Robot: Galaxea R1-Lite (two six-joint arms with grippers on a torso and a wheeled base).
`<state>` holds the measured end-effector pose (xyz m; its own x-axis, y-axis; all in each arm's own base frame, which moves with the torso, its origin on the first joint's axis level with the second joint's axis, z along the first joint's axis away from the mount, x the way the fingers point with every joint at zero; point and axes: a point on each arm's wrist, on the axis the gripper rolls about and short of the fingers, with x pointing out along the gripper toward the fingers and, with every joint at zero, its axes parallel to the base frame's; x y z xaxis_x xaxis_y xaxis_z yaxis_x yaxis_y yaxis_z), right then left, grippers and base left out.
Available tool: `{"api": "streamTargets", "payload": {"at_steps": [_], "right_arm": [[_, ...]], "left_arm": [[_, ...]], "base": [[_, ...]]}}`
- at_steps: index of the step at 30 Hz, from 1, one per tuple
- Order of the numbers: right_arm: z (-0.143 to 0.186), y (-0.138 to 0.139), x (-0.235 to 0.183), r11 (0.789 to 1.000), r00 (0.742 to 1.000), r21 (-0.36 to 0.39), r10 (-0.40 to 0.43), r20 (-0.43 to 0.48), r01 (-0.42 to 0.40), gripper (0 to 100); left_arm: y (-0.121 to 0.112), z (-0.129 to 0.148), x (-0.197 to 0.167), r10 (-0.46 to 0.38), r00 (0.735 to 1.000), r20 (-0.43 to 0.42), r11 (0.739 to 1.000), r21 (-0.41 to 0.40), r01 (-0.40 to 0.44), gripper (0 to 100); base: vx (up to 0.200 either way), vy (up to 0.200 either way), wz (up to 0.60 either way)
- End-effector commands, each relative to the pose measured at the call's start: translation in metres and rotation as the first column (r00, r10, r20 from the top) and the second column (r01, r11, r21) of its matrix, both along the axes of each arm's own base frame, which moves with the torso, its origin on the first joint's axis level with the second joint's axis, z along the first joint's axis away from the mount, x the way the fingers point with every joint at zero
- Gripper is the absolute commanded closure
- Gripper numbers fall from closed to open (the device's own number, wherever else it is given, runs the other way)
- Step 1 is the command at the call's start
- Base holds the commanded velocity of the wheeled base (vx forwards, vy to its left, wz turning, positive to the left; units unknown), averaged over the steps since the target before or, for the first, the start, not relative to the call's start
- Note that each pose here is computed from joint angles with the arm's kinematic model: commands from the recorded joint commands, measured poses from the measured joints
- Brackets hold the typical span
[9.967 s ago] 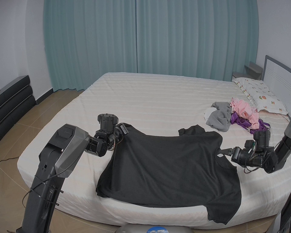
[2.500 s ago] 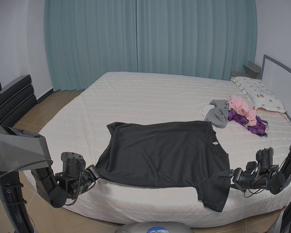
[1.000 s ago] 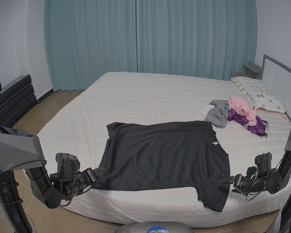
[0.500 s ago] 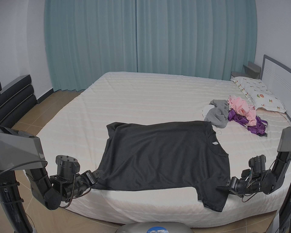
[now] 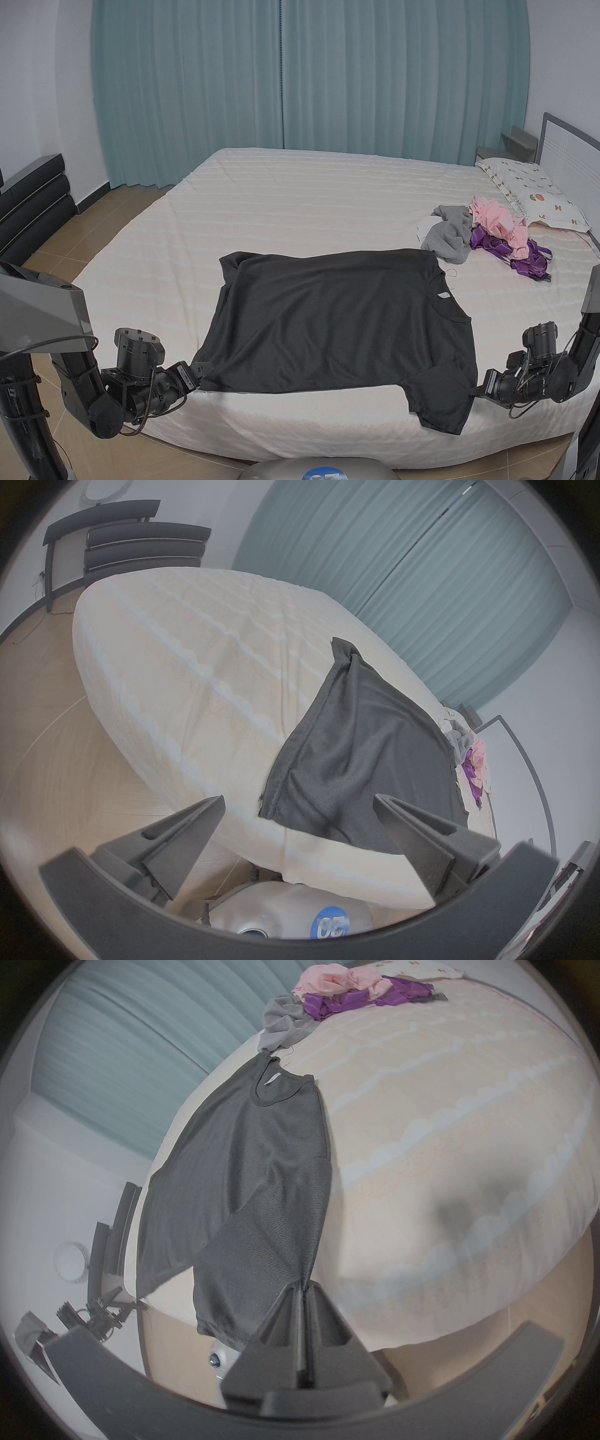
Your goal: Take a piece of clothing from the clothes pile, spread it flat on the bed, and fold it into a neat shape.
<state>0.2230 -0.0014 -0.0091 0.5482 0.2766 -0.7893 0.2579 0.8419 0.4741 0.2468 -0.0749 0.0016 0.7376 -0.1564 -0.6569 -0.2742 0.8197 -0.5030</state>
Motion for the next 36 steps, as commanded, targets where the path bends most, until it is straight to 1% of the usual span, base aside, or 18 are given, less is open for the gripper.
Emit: {"api": "streamTargets", "payload": {"at_steps": [1,5,7,11,12,17,24,30,31,36], "right_arm": [[0.005,-0.010,-0.008,1.000,1.000,-0.026,-0.009,0.016,0.010,100],[0.004,-0.018,-0.011,0.998,1.000,-0.055,-0.009,0.019,0.010,100],[0.003,-0.021,-0.014,0.997,1.000,-0.075,0.005,0.016,-0.004,100],[0.004,-0.027,-0.016,0.996,1.000,-0.094,0.003,0.023,-0.001,100],[0.004,-0.028,-0.016,0.996,1.000,-0.094,0.002,0.023,0.000,100],[0.005,-0.028,-0.015,0.996,1.000,-0.094,0.002,0.029,0.001,100],[0.006,-0.034,-0.013,0.995,0.999,-0.095,-0.025,0.040,0.028,100],[0.004,-0.033,-0.013,0.996,0.999,-0.089,-0.015,0.035,0.018,100],[0.004,-0.033,-0.013,0.996,0.999,-0.089,-0.015,0.037,0.018,100],[0.004,-0.033,-0.013,0.996,0.999,-0.089,-0.017,0.035,0.020,100]], "left_arm": [[0.000,-0.004,-0.004,-0.005,1.000,-0.024,1.000,0.009,0.006,0],[-0.002,-0.005,-0.005,-0.013,1.000,-0.029,1.000,0.008,0.013,0],[-0.004,-0.010,-0.005,-0.017,0.999,-0.045,1.000,0.013,0.018,0],[-0.007,-0.022,-0.001,-0.011,0.997,-0.072,1.000,0.014,0.012,0],[-0.007,-0.022,-0.001,-0.011,0.997,-0.073,1.000,0.012,0.012,0],[-0.012,-0.021,0.012,0.030,0.998,-0.047,0.998,-0.049,-0.032,0],[-0.016,-0.025,0.024,0.035,0.999,-0.032,0.997,-0.064,-0.037,0],[-0.021,-0.029,0.026,0.027,0.999,-0.034,0.997,-0.067,-0.030,0],[-0.021,-0.029,0.026,0.027,0.999,-0.034,0.997,-0.067,-0.030,100],[-0.021,-0.028,0.022,0.030,0.999,-0.043,0.997,-0.071,-0.033,100]], "base": [[0.000,0.000,0.00],[0.000,0.000,0.00],[0.000,0.000,0.00],[0.000,0.000,0.00],[0.000,0.000,0.00],[0.000,0.000,0.00],[0.000,0.000,0.00],[0.000,0.000,0.00],[0.000,0.000,0.00],[0.000,0.000,0.00]]}}
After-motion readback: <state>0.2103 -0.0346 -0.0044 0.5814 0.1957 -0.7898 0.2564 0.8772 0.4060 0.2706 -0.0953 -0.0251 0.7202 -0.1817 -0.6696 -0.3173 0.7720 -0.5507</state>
